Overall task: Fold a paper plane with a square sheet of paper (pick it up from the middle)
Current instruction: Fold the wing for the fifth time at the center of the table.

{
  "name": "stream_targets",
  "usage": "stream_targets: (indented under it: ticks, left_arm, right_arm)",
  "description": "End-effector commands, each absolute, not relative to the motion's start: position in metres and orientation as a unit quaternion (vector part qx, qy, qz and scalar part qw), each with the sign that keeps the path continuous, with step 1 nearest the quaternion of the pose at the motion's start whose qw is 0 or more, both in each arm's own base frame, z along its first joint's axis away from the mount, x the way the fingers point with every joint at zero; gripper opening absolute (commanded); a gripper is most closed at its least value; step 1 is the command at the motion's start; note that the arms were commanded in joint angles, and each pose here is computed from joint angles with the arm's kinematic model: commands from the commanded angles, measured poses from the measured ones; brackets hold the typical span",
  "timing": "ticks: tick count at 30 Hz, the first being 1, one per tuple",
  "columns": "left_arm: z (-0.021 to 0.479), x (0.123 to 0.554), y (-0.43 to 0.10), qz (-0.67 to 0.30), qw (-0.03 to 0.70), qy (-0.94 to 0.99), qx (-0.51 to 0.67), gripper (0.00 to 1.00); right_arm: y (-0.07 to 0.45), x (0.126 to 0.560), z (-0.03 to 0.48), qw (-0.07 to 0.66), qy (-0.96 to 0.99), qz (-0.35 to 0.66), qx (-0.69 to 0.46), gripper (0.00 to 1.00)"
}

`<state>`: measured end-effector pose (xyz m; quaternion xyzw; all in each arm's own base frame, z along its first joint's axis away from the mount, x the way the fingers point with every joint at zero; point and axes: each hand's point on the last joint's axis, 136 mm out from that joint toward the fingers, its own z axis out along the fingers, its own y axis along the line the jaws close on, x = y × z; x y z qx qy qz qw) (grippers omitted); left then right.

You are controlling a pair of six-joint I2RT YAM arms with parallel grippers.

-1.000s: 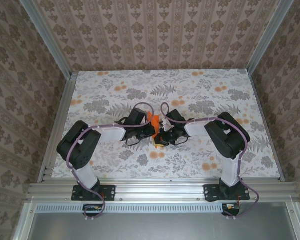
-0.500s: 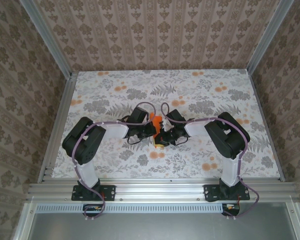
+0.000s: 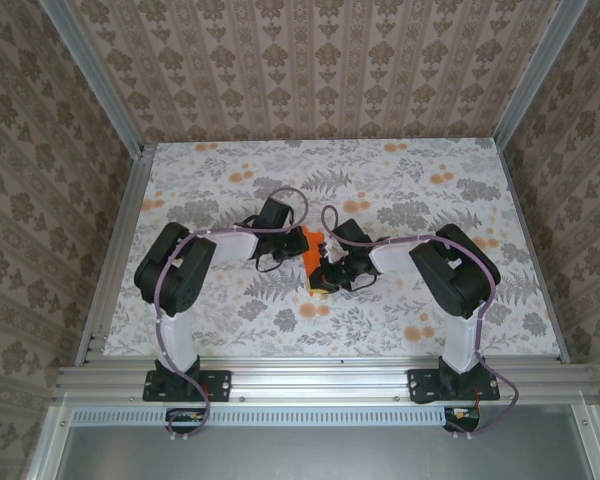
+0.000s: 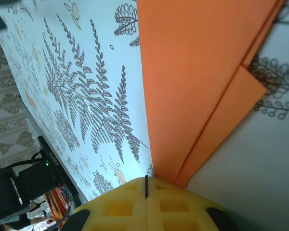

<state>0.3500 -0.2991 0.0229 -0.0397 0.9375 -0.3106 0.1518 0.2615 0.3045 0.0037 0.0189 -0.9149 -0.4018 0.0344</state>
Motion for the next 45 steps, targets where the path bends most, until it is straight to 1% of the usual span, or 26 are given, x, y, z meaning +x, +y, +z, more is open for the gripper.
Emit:
stream_targets:
  ticks: [1, 8, 15, 21, 25, 29, 32, 38, 42, 45]
  left_arm:
    - [0.006, 0.375, -0.271, -0.254, 0.182, 0.948, -0.058, 0.08]
    - [-0.001, 0.403, -0.262, -0.247, 0.187, 0.949, -0.066, 0.08]
    - [0.006, 0.427, -0.252, -0.236, 0.200, 0.948, -0.071, 0.09]
    - [0.021, 0.436, -0.263, -0.258, 0.200, 0.944, -0.053, 0.10]
    - [0.016, 0.427, -0.266, -0.270, 0.183, 0.944, -0.051, 0.09]
    - [0.011, 0.407, -0.268, -0.279, 0.164, 0.945, -0.055, 0.09]
    - [0.013, 0.389, -0.276, -0.287, 0.152, 0.944, -0.053, 0.09]
    - [0.018, 0.356, -0.293, -0.288, 0.141, 0.946, -0.048, 0.09]
    - [0.020, 0.344, -0.296, -0.281, 0.140, 0.948, -0.052, 0.09]
    - [0.021, 0.341, -0.299, -0.283, 0.139, 0.948, -0.053, 0.09]
  right_arm:
    - [0.225, 0.179, -0.086, 0.173, -0.961, -0.206, -0.064, 0.02]
    - [0.226, 0.179, -0.085, 0.169, -0.961, -0.211, -0.064, 0.02]
    - [0.232, 0.188, -0.074, 0.154, -0.961, -0.223, -0.047, 0.04]
    - [0.240, 0.197, -0.062, 0.142, -0.960, -0.240, -0.039, 0.04]
    - [0.254, 0.224, -0.022, 0.086, -0.955, -0.282, -0.021, 0.06]
    - [0.263, 0.263, 0.024, 0.005, -0.947, -0.321, -0.021, 0.07]
    - [0.265, 0.283, 0.034, -0.026, -0.946, -0.322, -0.026, 0.08]
    - [0.288, 0.309, 0.041, -0.048, -0.932, -0.358, -0.033, 0.07]
    - [0.301, 0.313, 0.041, -0.047, -0.929, -0.365, -0.019, 0.07]
    - [0.303, 0.313, 0.032, -0.037, -0.932, -0.361, -0.019, 0.07]
